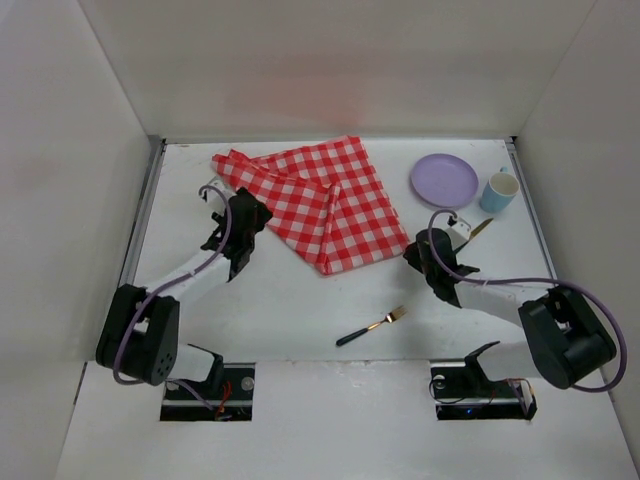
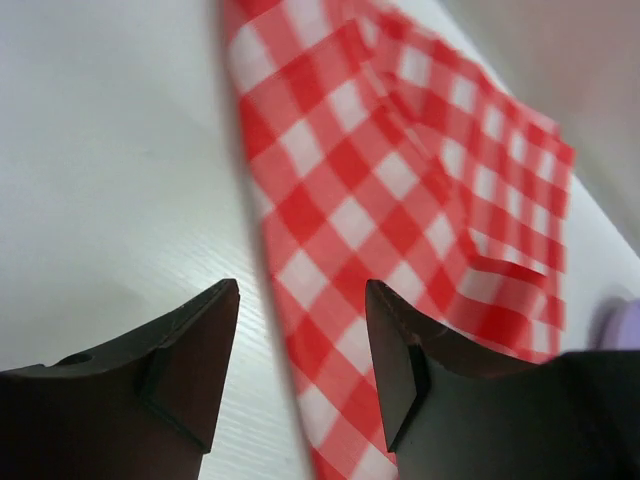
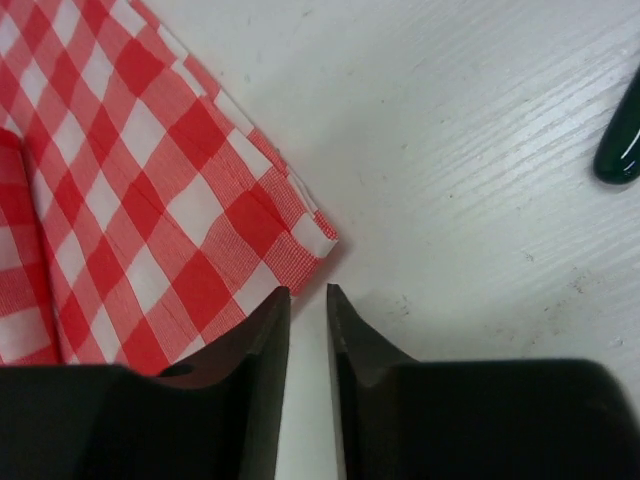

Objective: Set the dinner table for one person

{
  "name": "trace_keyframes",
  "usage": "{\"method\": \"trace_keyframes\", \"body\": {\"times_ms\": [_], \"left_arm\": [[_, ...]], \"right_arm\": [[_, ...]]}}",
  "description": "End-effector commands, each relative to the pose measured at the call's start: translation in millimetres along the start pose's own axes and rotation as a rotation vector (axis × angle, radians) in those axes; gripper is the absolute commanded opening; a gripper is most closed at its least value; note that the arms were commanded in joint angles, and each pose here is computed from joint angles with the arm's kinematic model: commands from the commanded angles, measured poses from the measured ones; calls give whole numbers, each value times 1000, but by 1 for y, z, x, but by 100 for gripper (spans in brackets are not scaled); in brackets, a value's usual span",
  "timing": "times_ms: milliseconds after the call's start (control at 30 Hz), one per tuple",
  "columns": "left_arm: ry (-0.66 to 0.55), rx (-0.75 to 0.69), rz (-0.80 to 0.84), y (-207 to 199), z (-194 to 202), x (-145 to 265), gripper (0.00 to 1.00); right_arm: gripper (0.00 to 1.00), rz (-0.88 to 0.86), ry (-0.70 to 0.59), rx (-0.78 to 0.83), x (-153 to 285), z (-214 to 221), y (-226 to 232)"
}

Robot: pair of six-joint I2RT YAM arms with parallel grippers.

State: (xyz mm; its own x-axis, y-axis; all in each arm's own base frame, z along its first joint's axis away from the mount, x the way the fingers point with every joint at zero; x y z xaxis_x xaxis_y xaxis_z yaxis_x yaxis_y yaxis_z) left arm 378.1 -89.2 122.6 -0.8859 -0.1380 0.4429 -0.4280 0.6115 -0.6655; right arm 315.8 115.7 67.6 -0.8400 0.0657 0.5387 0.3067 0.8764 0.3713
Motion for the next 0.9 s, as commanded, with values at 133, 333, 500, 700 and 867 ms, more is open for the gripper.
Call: {"method": "trace_keyframes", "body": {"times_ms": [133,333,500,700,867], "left_arm": [[150,-420,163,-86,58,32,56],[247,-646,249,-135,113,11,62],[331,-796,219,-147,153,-26,63],[264,-879,167,-156,160,-59,52],[178,-830,95,-152,138,-65,8]], "right_arm": [[61,-121,-94,31,18,-29,26],[68,-205,-129,56,32,-41,41],[68,-252,-95,69,30,-27,45],[68,-317,-63,61,33,-21,57],[68,-330,-73,49,37,-24,57]]}}
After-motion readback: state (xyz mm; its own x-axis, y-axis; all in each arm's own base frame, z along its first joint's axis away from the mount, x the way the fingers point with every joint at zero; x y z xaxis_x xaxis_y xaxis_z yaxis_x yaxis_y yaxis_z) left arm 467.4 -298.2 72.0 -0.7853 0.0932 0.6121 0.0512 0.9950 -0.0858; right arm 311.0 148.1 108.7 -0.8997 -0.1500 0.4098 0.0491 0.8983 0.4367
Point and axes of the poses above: each gripper's point midway between its finger pads, its own x axis back along the fingers, its own y axis along the line the jaws close on, z = x × y, the point moved 2 cm from there along x, back along the fingers, and after that the axes turned 10 degrees about x, right-handed, at the moved point
